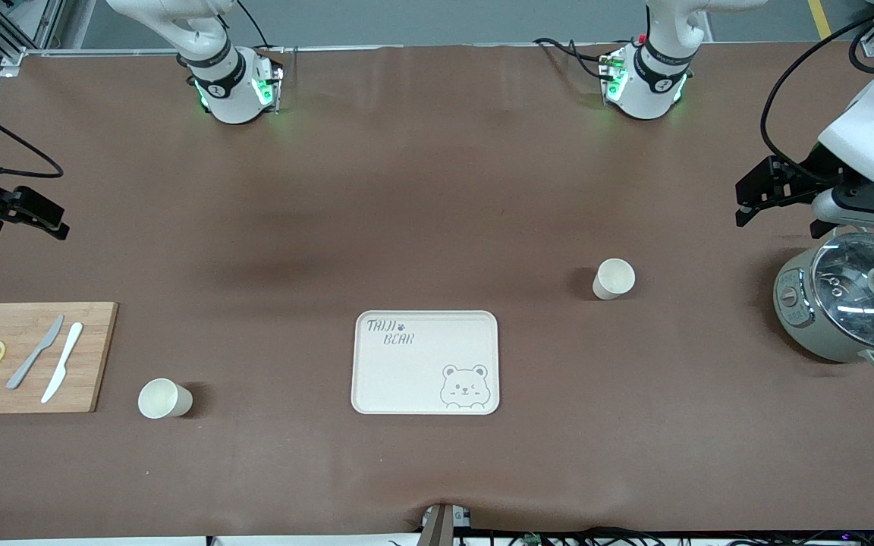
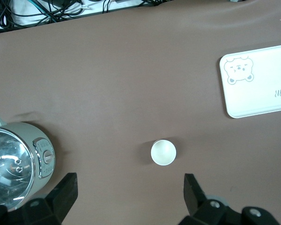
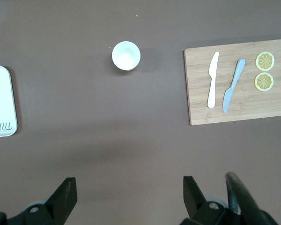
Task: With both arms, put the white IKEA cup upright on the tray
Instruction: 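Reach the right gripper to one white cup while the left gripper reaches the other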
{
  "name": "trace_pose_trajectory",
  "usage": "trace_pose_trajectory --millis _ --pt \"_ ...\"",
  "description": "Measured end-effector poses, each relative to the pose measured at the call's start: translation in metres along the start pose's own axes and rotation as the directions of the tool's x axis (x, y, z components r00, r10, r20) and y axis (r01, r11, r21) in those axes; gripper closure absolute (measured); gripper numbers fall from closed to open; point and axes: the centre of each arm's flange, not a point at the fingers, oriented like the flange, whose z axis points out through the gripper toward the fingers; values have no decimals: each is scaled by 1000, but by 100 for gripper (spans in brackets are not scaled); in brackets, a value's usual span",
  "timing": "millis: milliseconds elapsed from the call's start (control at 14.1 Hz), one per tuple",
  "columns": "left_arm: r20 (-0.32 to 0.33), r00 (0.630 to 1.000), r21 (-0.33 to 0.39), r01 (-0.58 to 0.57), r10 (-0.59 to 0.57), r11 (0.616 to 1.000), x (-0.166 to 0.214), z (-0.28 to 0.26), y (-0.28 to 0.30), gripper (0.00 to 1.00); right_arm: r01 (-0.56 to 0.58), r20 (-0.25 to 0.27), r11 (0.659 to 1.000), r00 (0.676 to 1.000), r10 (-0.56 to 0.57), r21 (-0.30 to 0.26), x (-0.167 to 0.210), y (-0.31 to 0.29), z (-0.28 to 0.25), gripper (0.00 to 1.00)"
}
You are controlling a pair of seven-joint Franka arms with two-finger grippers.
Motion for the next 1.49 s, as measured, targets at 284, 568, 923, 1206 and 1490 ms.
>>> trace_pose_trajectory --millis 284,568,923,1206,1490 --pt "3 1000 -2 -10 10 1000 0 2 4 0 0 0 1000 1000 0 0 0 0 0 0" --pt "81 996 -18 -18 19 1000 16 56 27 0 3 -3 1000 1000 -3 2 0 -2 0 0" --pt "195 980 -45 -34 42 998 39 161 61 0 11 -17 998 1000 -10 55 19 -18 25 0" --pt "176 984 -45 -19 26 999 31 231 54 0 30 -52 997 998 -26 76 51 -40 75 0" --pt "164 986 -34 -20 25 999 -10 272 51 0 64 -95 995 994 -57 76 79 -70 134 0"
